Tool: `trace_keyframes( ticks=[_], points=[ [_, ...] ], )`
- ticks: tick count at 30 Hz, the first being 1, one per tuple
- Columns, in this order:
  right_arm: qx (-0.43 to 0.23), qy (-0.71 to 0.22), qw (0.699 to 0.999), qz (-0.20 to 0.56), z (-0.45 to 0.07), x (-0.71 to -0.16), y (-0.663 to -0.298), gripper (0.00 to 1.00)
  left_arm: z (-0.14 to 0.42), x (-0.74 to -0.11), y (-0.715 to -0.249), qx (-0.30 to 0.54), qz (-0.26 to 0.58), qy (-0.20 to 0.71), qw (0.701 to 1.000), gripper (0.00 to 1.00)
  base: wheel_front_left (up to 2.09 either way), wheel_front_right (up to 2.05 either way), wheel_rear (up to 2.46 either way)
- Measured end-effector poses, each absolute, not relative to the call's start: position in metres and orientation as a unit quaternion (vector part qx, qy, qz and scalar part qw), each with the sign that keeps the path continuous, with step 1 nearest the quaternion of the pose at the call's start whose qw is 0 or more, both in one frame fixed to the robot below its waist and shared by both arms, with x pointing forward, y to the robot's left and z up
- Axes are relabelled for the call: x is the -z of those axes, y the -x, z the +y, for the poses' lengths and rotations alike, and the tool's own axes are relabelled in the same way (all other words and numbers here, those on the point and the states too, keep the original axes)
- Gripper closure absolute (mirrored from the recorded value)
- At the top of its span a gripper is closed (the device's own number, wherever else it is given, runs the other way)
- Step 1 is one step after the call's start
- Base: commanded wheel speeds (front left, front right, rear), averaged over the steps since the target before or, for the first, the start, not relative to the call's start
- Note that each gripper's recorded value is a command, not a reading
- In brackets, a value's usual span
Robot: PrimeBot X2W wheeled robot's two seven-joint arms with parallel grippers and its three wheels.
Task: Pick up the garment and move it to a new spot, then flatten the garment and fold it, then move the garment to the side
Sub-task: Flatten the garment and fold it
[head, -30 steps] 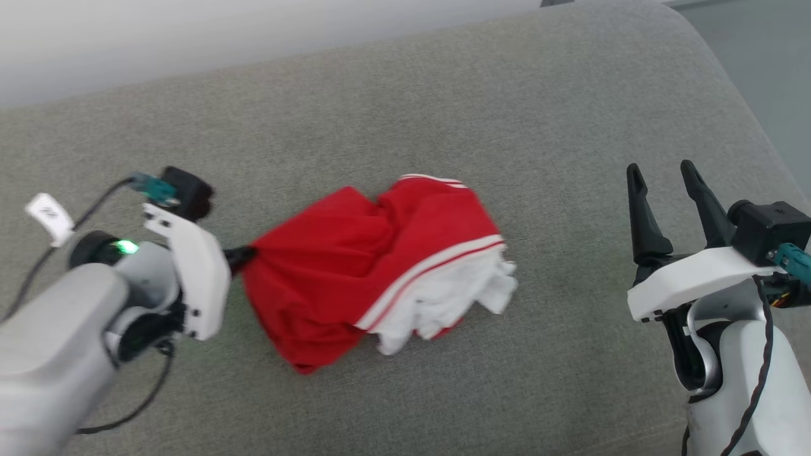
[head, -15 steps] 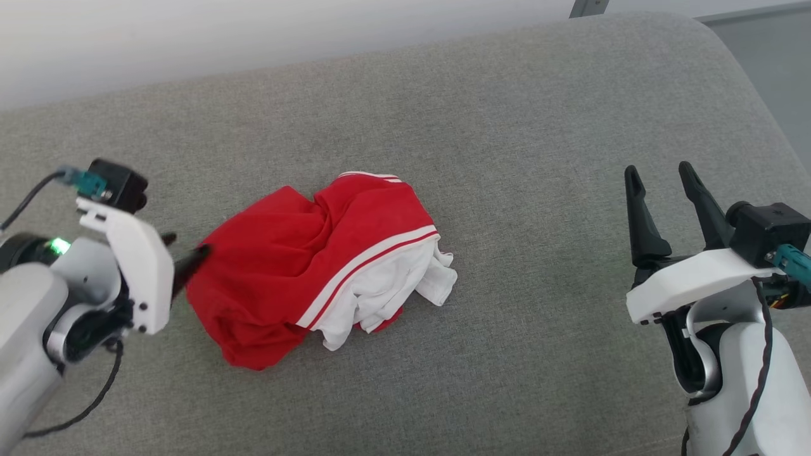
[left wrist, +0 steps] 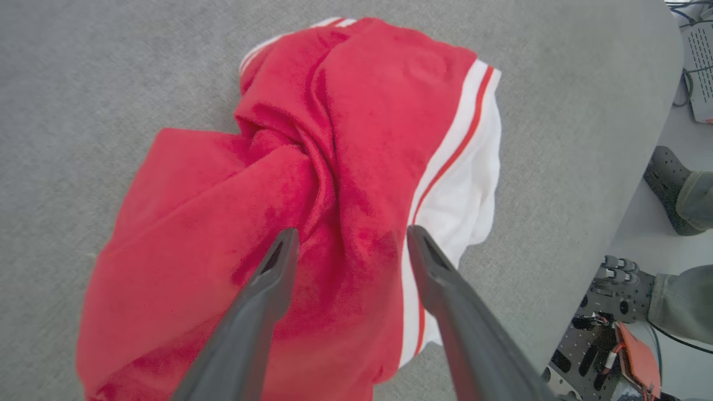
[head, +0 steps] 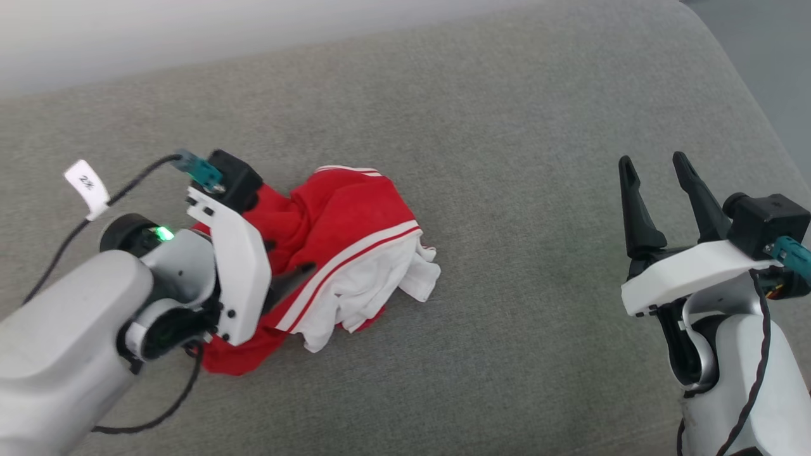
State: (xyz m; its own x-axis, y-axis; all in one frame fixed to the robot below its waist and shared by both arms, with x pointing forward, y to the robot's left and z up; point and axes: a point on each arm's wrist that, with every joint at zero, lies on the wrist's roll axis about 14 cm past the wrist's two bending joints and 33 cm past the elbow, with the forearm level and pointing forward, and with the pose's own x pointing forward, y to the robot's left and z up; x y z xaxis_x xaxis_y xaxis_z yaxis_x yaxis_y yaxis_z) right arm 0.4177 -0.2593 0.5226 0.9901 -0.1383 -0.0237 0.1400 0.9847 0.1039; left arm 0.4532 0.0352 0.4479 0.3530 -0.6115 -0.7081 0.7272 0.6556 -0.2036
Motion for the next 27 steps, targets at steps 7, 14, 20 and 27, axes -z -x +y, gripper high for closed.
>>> trace_keyframes(
  ticks=[7,14,20,27],
  points=[
    [0.08,-0.053,0.995,0.013,-0.267,-0.517,-0.419,0.0,0.033,-0.406,-0.443,0.423,0.435,-0.134,0.784,0.0,0.0,0.0,0.0],
    [0.083,-0.055,0.995,0.025,-0.269,-0.505,-0.42,0.0,0.038,-0.376,-0.446,0.421,0.45,-0.162,0.771,1.0,0.0,0.0,0.0],
    [0.081,-0.057,0.995,0.024,-0.267,-0.504,-0.422,0.0,0.037,-0.386,-0.455,0.409,0.446,-0.116,0.788,1.0,0.0,0.0,0.0],
    [0.074,-0.058,0.995,0.016,-0.262,-0.51,-0.424,0.0,0.075,-0.416,-0.494,0.33,0.404,-0.087,0.849,1.0,0.0,0.0,0.0]
  ],
)
